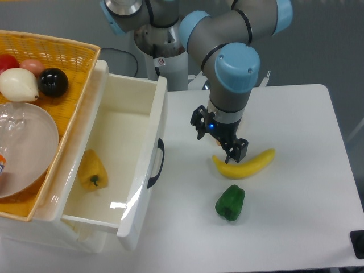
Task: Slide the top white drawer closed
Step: 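Raise the gripper up from above the yellow banana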
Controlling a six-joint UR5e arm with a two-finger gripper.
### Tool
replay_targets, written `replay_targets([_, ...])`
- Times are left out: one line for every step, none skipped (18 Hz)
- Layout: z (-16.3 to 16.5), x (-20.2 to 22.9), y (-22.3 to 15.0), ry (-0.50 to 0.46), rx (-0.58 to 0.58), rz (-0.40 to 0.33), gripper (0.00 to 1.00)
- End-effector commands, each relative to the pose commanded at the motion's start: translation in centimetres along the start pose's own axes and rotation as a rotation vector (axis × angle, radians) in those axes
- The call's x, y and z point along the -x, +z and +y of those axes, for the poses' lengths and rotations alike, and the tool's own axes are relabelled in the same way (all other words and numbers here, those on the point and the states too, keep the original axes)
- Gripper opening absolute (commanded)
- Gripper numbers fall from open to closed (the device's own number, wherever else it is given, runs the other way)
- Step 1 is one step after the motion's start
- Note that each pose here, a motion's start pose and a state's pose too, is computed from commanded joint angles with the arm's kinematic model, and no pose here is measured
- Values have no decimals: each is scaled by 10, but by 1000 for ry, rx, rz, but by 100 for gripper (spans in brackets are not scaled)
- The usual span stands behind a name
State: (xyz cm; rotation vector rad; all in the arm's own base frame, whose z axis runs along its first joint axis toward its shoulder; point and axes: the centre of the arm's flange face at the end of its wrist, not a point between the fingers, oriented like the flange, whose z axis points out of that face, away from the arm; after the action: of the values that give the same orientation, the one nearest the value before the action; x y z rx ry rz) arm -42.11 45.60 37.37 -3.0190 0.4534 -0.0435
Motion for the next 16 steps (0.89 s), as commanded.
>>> replay_targets([-1,-2,2,3,1,3,100])
replay_targets([-2,-1,2,3,0,4,100])
replay_targets([-1,0,4,2,-4,9,100])
replay_targets([-2,0,6,4,-2,10,100])
replay_targets([-2,1,8,2,1,14,100])
replay_targets([-2,1,12,3,4,20,100])
replay_targets([-1,2,13,-8,5,21,100])
replay_targets([0,3,13,-8,7,22,100])
replay_targets([2,4,14,-13,9,23,100])
replay_targets([4,6,18,-18,8,27,100])
replay_targets([4,10,22,-20,9,29,100])
replay_targets([6,14,23,-24,3,16,100])
replay_targets([6,16,27,-28,0,10,100])
replay_targets([6,17,28,-31,-3,9,100])
replay_targets([6,17,29,-51,-3,11,100])
replay_targets([5,16,30,-79,-2,12,100])
